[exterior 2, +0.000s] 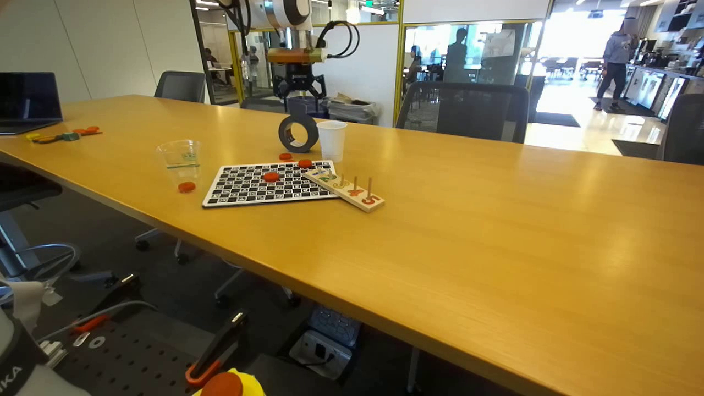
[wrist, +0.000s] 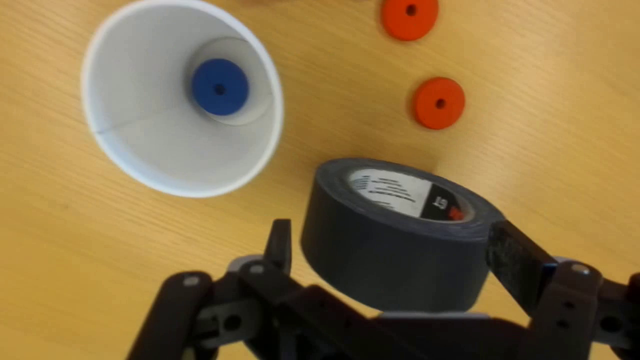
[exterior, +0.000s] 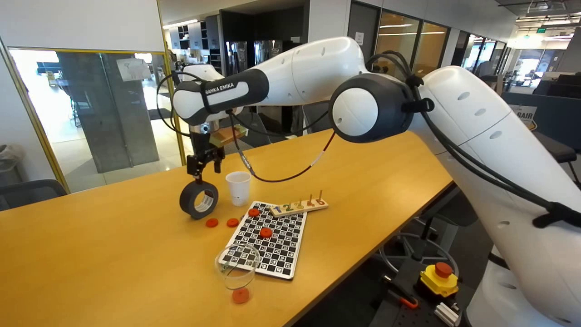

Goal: Pick up the orange tokens from the table and put them in the colourless cup. Pick up the blue token and put it in the white cup.

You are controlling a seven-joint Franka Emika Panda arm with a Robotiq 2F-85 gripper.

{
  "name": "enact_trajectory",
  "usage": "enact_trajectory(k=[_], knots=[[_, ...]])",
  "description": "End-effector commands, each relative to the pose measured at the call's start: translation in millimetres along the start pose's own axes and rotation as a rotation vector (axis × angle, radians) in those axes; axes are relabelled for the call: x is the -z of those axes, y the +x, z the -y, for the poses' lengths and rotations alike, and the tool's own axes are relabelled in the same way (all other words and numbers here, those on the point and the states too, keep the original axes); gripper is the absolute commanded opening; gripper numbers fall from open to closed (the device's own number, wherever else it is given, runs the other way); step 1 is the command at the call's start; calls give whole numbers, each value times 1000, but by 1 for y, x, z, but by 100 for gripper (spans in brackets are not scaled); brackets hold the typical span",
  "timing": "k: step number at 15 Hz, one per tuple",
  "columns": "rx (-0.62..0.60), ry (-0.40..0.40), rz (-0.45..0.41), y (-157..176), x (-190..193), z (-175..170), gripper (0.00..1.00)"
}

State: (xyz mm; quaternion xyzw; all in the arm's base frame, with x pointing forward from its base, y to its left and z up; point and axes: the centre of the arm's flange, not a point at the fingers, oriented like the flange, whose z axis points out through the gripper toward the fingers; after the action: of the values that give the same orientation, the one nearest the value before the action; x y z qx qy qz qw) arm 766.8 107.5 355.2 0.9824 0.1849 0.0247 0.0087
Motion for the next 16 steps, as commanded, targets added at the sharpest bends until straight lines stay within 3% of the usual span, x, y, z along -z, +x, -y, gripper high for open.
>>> enact_trajectory(k=[1,9,16], knots=[[83,38,-19,-10,-13,38,100],[96,31,-6,-22,-23,56,100],[34,-62,-18,-36,7,58,100]])
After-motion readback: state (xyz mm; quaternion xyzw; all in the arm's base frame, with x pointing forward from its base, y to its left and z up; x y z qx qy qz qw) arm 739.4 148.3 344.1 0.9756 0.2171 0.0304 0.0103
